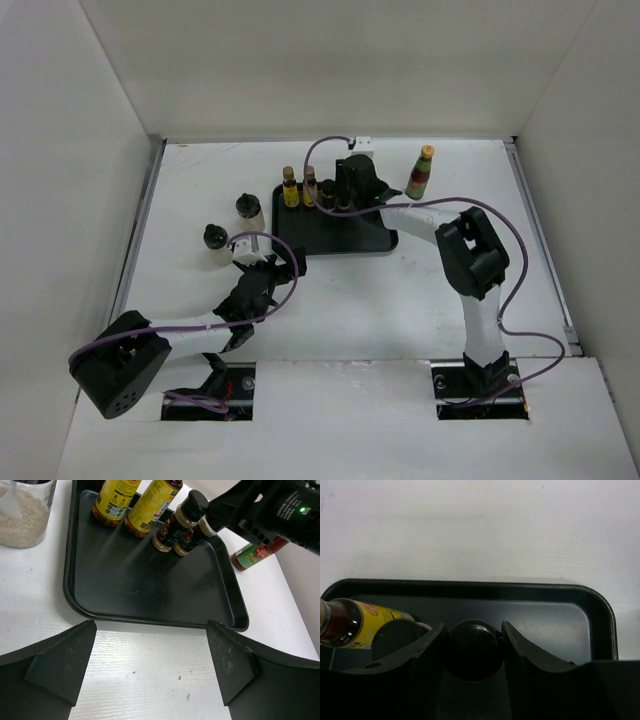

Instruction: Organize the condiment bottles

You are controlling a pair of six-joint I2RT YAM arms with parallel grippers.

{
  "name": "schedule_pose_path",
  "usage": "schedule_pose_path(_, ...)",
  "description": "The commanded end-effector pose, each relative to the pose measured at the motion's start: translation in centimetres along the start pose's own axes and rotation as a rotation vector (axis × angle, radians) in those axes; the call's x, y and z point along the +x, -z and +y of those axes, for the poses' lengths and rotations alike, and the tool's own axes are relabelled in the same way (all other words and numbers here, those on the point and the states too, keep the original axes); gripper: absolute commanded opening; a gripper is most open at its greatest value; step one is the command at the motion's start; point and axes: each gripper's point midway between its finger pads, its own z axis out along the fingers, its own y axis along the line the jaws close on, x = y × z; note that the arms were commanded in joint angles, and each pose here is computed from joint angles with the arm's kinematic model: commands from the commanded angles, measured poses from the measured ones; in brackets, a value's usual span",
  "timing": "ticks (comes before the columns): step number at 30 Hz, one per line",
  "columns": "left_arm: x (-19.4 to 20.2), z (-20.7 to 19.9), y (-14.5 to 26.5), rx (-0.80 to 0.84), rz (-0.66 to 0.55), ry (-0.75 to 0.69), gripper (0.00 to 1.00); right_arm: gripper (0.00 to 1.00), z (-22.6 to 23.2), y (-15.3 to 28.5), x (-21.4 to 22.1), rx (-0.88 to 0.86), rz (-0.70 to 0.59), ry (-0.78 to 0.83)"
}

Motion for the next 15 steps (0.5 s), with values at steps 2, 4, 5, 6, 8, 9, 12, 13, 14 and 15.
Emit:
schedule_pose_path(2,-1.8,-2.2,-0.4,0.059,-0.051,0.044,0.94,0.49,1.7,0.1,-0.6,-0.023,-0.027,-0.028)
schedule_pose_path(4,-1.9,-2.2,-0.4,0.057,-0.054,0.045,0.94,0.59,1.5,0.3,-0.7,-0.016,-0.033,-0.033)
schedule_pose_path(5,-1.8,-2.1,-0.5,0.054,-0.053,0.043,0.94,0.61,1.5,0.5,-1.0,-0.015,-0.04,-0.039)
schedule_pose_path(6,-1.7,-2.1,-0.5,0.056,-0.05,0.042,0.94,0.63,1.5,0.7,-1.4,-0.015,-0.045,-0.041)
schedule_pose_path(8,-1.8,-2.3,-0.4,0.062,-0.05,0.044,0.94,0.67,1.4,1.3,-2.3,-0.013,-0.063,-0.048)
schedule_pose_path(9,-1.8,-2.3,-0.4,0.064,-0.052,0.046,0.94,0.7,1.2,1.8,-2.9,-0.009,-0.074,-0.051)
schedule_pose_path(12,-1.8,-2.2,-0.4,0.059,-0.051,0.044,0.94,0.75,0.8,3.2,-5.0,0.002,-0.119,-0.065)
schedule_pose_path(13,-1.7,-2.2,-0.4,0.058,-0.05,0.043,0.94,0.76,0.7,3.8,-5.8,0.003,-0.132,-0.071)
schedule_pose_path(14,-1.7,-2.3,-0.4,0.061,-0.049,0.043,0.94,0.77,0.5,4.4,-6.6,0.003,-0.146,-0.075)
schedule_pose_path(15,-1.8,-2.4,-0.4,0.065,-0.051,0.046,0.94,0.78,0.4,4.8,-7.1,0.003,-0.157,-0.076)
